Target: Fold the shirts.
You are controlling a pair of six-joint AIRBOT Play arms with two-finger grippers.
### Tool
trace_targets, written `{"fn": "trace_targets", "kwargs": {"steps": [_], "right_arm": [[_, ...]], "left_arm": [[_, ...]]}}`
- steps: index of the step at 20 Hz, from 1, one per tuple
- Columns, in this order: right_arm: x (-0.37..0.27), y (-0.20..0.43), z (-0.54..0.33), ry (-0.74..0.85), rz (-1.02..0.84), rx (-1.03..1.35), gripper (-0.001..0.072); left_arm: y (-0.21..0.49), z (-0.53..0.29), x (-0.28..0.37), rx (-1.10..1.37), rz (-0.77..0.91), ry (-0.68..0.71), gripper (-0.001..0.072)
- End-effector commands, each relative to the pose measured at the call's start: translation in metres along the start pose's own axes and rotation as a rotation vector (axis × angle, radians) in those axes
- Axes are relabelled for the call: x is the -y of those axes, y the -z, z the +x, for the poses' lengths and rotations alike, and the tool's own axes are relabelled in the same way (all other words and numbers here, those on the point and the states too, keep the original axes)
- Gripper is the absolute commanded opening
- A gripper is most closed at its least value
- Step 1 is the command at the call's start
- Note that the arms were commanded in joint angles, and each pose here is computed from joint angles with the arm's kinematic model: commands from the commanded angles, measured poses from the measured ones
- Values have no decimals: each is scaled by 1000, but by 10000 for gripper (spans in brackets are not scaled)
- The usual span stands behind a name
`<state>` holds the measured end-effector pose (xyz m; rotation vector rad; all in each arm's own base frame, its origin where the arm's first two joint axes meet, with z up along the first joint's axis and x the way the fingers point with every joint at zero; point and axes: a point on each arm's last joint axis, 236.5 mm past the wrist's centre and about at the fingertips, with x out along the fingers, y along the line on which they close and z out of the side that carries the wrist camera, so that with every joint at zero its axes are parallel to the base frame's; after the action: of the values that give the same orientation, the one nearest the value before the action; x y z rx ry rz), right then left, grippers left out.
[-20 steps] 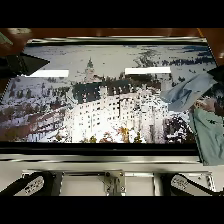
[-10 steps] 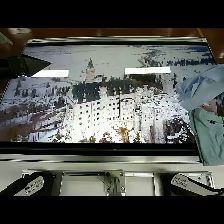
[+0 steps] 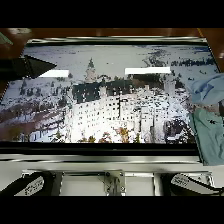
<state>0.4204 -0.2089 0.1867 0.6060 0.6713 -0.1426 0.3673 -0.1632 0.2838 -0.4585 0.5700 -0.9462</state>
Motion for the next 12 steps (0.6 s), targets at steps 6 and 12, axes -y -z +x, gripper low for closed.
{"fn": "trace_targets", "kwargs": {"steps": [6,12], "right_arm": [[138,96,-70,662,120,-411,60],[163,139,-94,775,240,-550,59]], "left_arm": [[1,2,2,-6,1,6,37],[1,2,2,-5,1,6,37]]}}
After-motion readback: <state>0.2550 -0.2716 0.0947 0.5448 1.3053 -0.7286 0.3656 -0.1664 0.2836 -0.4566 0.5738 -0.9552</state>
